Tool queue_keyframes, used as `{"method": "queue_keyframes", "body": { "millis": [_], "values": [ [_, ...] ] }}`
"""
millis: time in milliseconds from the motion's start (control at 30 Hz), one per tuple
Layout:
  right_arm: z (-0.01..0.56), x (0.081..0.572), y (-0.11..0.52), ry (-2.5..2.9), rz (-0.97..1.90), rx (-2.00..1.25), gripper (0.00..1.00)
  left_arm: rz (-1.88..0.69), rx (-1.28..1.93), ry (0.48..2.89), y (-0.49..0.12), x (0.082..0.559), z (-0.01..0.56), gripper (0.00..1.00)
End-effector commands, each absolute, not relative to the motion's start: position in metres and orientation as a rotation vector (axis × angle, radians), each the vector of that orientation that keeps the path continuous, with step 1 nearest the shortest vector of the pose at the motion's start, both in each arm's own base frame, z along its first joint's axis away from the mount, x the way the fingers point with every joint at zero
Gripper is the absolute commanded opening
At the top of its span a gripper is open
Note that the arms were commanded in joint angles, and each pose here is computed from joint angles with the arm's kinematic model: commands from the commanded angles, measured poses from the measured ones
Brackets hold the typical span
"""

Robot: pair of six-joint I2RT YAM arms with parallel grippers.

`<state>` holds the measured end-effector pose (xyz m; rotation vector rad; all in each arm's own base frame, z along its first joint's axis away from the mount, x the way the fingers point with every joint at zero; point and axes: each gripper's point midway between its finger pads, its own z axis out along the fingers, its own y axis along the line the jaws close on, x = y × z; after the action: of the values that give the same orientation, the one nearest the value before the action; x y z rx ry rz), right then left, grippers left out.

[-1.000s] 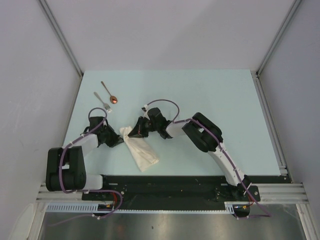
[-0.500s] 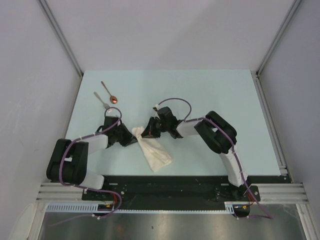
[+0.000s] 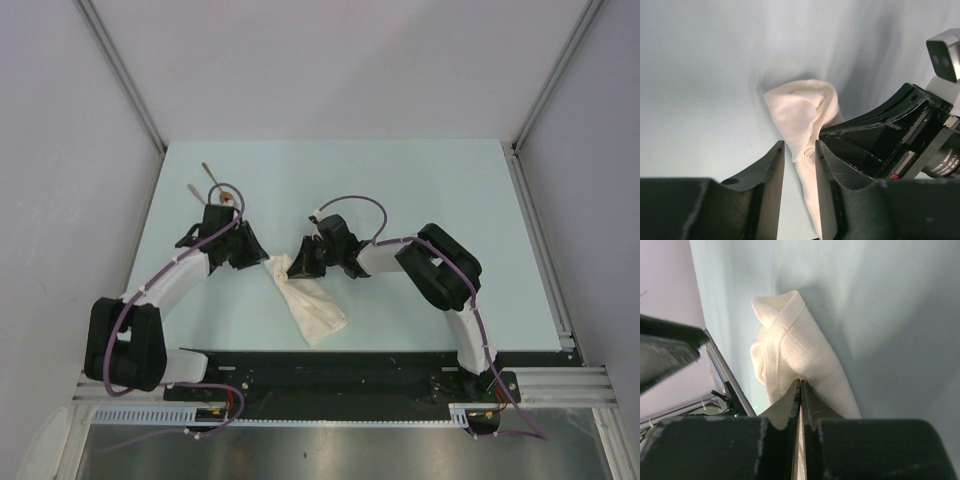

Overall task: Fold the napkin into a case and place the utensils inside
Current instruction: Grasp the top corner of the smaller rectangle folded napkin from the folded napkin.

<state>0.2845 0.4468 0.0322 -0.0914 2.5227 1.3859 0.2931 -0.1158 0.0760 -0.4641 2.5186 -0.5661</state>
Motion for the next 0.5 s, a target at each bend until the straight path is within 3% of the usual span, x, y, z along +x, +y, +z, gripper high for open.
{"method": "queue_keyframes", "body": {
  "millis": [0, 133, 467],
  "values": [
    [0.063, 0.289, 0.453, 2.443, 1.413, -0.136, 0.05, -0.468, -0.303, 2.655, -0.115, 0.296, 0.059, 0.33],
    [0.067, 0.285, 0.457, 2.441, 1.430, -0.144, 0.06, -0.531, -0.247, 2.687, -0.130, 0.298, 0.055, 0.29],
    [0.076, 0.282, 0.460, 2.420, 1.438, -0.163, 0.06, -0.533, -0.182, 2.664, -0.136, 0.299, 0.063, 0.32]
  ]
}}
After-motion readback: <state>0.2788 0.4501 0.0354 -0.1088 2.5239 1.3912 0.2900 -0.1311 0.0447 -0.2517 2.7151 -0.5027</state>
